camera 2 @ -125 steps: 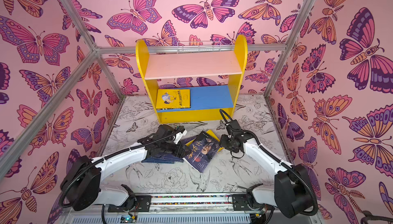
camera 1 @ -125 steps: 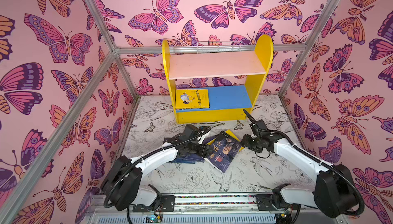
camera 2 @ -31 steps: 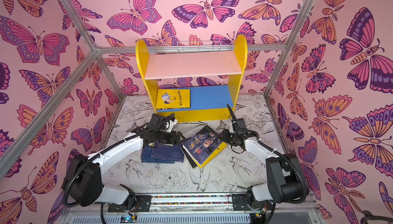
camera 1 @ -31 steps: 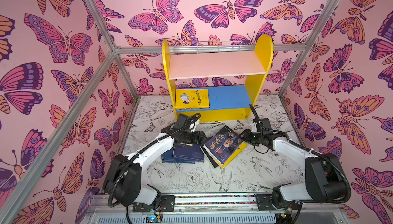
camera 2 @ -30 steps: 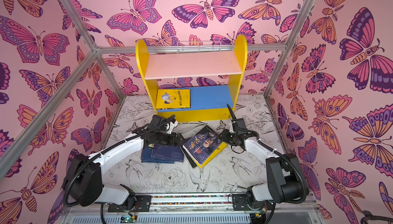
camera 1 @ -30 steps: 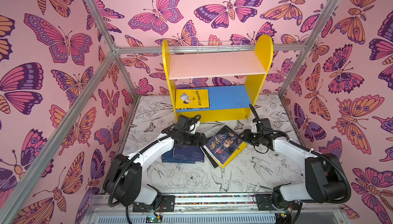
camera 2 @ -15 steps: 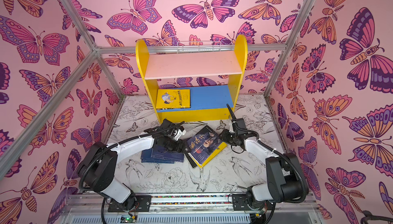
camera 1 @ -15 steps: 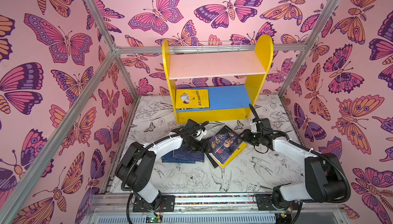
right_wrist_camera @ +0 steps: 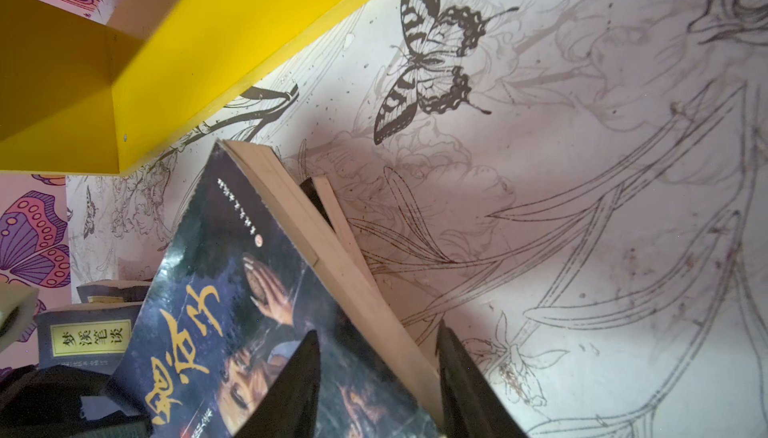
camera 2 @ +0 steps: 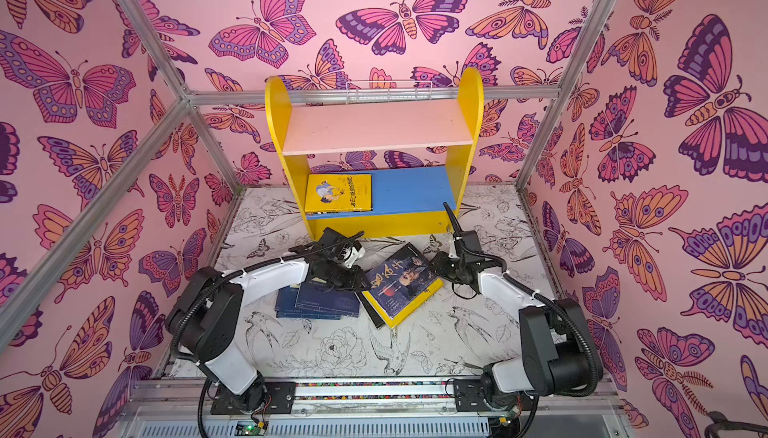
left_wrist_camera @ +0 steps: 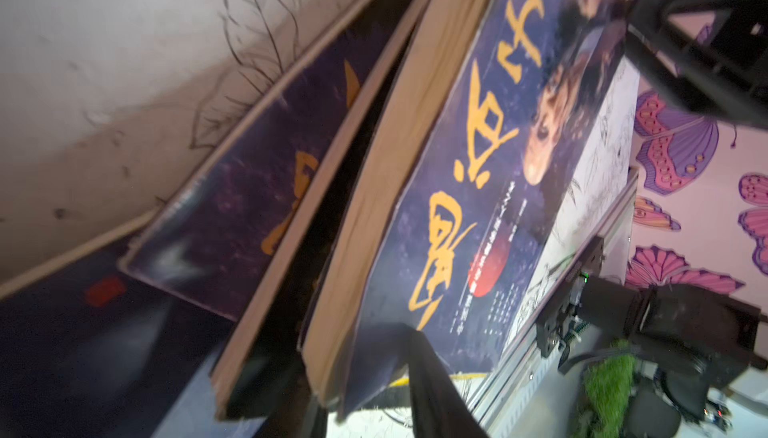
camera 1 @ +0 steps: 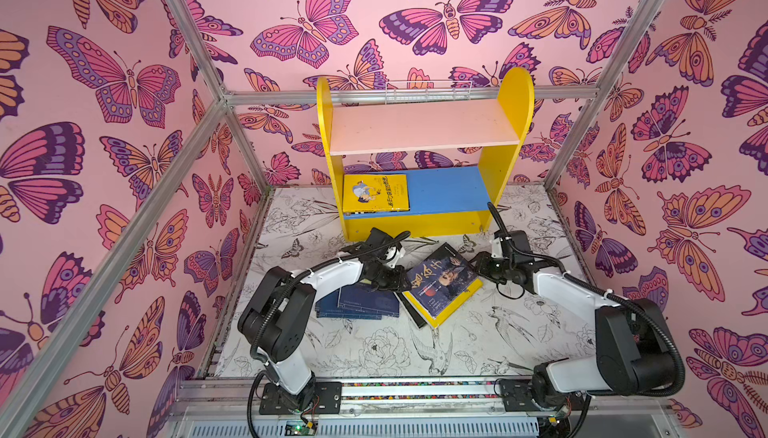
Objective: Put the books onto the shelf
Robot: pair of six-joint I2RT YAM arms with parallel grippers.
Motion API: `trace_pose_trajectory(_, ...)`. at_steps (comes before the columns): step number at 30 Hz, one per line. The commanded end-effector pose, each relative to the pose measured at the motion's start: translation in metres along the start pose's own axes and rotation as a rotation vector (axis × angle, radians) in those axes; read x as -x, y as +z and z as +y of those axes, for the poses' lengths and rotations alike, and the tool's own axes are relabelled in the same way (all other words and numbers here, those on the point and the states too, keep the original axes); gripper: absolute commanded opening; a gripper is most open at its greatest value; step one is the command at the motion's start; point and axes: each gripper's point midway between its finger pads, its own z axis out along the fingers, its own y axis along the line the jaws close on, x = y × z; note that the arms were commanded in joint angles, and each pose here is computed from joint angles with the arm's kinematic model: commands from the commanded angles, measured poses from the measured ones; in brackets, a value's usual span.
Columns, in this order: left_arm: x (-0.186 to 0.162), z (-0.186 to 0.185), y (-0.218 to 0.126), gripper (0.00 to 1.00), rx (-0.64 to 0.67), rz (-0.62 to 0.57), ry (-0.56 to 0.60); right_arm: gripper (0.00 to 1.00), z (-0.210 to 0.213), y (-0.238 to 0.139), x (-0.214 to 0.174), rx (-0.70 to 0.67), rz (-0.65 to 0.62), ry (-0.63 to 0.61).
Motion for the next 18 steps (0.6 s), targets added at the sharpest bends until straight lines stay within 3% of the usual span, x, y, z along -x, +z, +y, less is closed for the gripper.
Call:
trace_pose_trajectory(1,0.025,0.005,0.000,0.32,0.039,-0.074,0.030,0.45,0.005,0.006,-0.006,0.041,0.021,0.023)
trace_pose_trajectory(18,0.047,0.020,0.021,0.18,0.079,-0.090,0.005,0.45,0.004,0.018,-0.010,0.075,0.028,0.048)
